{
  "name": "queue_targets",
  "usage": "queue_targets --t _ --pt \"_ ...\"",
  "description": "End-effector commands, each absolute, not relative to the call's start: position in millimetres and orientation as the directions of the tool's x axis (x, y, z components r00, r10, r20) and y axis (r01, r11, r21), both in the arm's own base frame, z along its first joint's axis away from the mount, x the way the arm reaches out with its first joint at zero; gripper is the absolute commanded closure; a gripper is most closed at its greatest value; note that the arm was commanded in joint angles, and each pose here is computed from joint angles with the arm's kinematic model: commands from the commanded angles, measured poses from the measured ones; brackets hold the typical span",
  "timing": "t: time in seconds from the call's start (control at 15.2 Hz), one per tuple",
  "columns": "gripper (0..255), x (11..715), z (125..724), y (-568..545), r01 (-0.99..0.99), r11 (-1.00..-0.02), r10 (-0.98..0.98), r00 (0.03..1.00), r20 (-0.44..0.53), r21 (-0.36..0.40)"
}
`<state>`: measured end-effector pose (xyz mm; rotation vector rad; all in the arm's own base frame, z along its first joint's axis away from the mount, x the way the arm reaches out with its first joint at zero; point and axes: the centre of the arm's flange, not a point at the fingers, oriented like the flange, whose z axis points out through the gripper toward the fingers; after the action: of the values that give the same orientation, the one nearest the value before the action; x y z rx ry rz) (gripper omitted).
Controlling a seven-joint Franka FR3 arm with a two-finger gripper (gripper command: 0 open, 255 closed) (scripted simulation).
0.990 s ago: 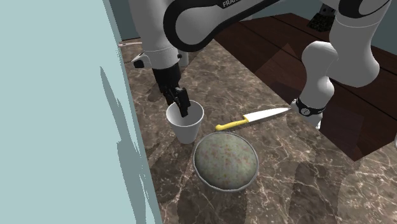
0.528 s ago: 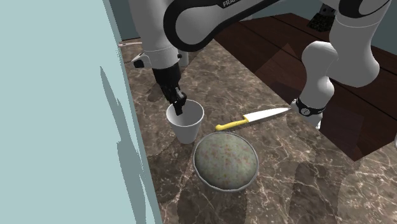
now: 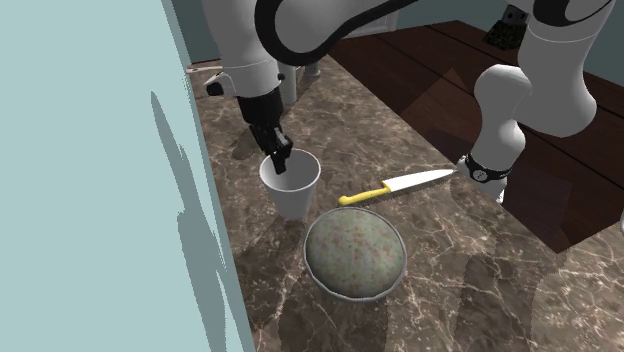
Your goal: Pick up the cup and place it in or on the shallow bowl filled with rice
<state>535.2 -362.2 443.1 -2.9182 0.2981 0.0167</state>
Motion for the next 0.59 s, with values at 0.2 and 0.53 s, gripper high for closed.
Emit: queue_targets --t 0.2,0.53 --pt "255 536 470 -361 -0.201 -0.958 -0.199 0.980 -0.032 -0.204" --pt "255 536 496 -361 -0.201 -0.958 -0.199 0.980 -0.032 -0.204"
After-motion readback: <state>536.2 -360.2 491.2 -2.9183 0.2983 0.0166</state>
